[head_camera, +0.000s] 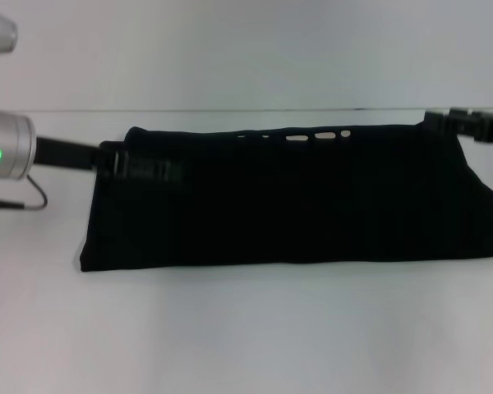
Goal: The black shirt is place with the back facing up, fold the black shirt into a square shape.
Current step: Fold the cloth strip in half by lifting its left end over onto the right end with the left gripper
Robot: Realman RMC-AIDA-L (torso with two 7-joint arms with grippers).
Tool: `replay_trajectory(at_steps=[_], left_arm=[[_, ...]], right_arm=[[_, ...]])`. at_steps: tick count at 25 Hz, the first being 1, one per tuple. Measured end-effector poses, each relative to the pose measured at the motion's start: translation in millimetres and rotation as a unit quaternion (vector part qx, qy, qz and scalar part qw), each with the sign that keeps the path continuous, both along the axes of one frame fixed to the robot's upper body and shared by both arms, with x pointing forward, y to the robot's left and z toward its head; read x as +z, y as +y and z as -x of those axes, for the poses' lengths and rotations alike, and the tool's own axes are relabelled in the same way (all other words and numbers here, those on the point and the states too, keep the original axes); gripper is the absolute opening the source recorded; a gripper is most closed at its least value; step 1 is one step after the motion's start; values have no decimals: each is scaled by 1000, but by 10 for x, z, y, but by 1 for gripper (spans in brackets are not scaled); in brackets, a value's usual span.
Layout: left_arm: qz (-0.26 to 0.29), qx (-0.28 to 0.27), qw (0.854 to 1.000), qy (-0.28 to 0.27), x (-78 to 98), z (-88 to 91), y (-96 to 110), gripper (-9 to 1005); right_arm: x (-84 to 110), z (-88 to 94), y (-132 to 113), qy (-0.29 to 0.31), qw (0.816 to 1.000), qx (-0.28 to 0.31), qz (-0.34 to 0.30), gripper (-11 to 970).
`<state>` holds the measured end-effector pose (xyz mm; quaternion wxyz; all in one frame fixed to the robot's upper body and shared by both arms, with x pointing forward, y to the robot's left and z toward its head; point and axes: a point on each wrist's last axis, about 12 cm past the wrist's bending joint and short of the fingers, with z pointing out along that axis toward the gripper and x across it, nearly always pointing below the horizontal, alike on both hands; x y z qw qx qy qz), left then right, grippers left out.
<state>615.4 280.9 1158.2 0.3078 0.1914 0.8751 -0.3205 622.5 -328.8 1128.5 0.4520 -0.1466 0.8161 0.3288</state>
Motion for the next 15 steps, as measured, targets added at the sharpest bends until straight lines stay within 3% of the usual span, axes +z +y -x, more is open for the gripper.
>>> replay_trajectory(at_steps=[3, 8, 13, 15], left_arm=[[21, -27, 999, 35, -46, 156, 42, 950], [49, -19, 993, 108, -143, 320, 125, 953], [74, 15, 978, 194, -209, 412, 171, 957], [71, 37, 971, 223, -234, 427, 193, 957]], right_arm=[[-53, 88, 31, 7, 1000, 19, -9, 723], [-23, 141, 90, 5, 998, 56, -14, 726], [11, 127, 176, 8, 995, 97, 11, 902], [15, 119, 239, 10, 993, 117, 24, 908]])
